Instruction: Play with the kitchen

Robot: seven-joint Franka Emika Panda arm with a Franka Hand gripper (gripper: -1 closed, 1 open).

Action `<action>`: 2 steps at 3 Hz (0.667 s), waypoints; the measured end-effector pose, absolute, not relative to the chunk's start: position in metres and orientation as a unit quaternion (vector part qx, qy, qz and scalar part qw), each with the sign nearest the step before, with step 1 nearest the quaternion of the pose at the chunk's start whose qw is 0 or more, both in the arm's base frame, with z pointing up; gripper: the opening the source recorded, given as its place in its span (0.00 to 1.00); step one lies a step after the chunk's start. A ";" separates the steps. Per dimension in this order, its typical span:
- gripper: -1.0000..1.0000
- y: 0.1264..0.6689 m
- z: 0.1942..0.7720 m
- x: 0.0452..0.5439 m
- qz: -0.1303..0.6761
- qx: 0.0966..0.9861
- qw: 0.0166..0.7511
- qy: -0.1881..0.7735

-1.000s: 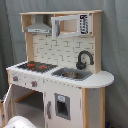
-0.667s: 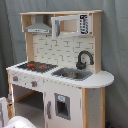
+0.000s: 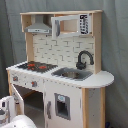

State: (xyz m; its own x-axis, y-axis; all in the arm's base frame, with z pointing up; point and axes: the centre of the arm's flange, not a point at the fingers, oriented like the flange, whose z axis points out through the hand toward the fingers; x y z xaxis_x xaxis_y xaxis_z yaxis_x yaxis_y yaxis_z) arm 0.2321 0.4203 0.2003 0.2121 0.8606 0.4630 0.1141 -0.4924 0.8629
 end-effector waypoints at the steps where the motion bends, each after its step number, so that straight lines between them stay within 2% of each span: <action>1: 1.00 0.425 0.199 0.256 0.516 0.698 0.354 0.347; 2: 1.00 0.411 0.203 0.286 0.514 0.706 0.352 0.338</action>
